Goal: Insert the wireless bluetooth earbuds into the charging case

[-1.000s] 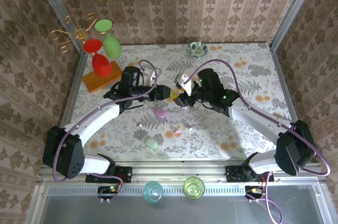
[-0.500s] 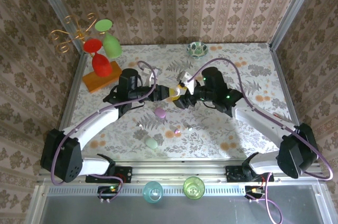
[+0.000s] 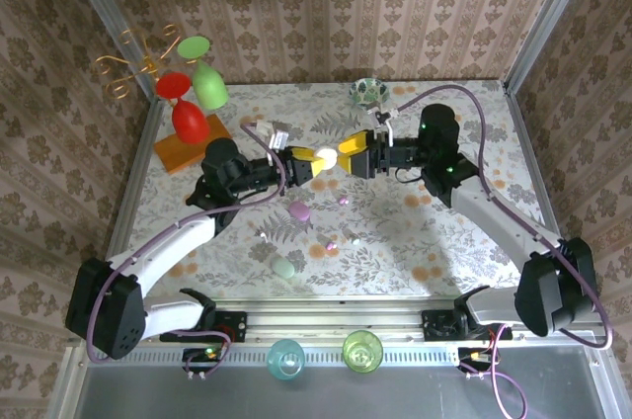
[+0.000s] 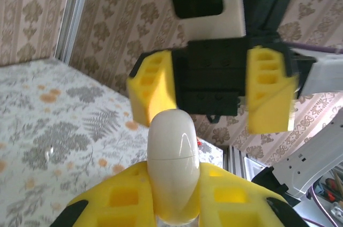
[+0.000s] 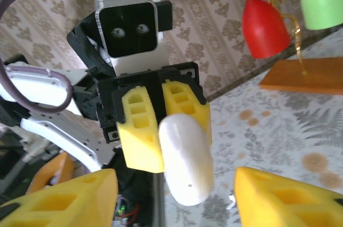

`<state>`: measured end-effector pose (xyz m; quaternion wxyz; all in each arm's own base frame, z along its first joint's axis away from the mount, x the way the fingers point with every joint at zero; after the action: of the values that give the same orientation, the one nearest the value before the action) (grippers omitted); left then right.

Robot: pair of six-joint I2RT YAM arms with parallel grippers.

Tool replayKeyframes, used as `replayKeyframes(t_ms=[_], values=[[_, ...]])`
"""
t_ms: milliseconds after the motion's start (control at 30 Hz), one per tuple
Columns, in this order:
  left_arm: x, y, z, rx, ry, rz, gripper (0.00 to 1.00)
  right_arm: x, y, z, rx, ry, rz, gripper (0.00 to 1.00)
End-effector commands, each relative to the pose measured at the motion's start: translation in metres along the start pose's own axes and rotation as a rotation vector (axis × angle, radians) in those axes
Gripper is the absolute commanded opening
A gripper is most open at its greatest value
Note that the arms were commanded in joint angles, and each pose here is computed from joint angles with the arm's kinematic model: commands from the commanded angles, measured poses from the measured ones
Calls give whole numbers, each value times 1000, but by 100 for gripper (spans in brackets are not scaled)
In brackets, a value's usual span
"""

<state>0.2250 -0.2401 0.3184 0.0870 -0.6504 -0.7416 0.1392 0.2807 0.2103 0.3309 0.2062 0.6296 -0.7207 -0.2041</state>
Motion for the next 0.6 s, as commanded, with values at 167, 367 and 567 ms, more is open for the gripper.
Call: replayKeyframes(t_ms=[167,367,567], values=[[-3,-20,-15,-125,-56,93,0,-8,17,-12,-23,10,-108,40],[-4,-18,-13,-110,-46,84,0,-7,17,-14,-12,3,-101,22],[-4,-16,-9,-98,-37,71,16,-4,19,-10,37,8,-76,13]])
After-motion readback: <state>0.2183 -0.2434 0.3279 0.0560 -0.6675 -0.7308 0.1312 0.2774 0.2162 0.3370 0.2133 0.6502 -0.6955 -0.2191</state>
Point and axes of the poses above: each hand's point on the last joint's axis, 136 mm out from that joint toward the fingers, its own x axis back along the fingers, its own y axis along the line the jaws close on, z = x × y, the point moved 6 cm from there along x, back along the fingers, and after that the axes turned 4 degrees about -x, right-handed, at the moved point
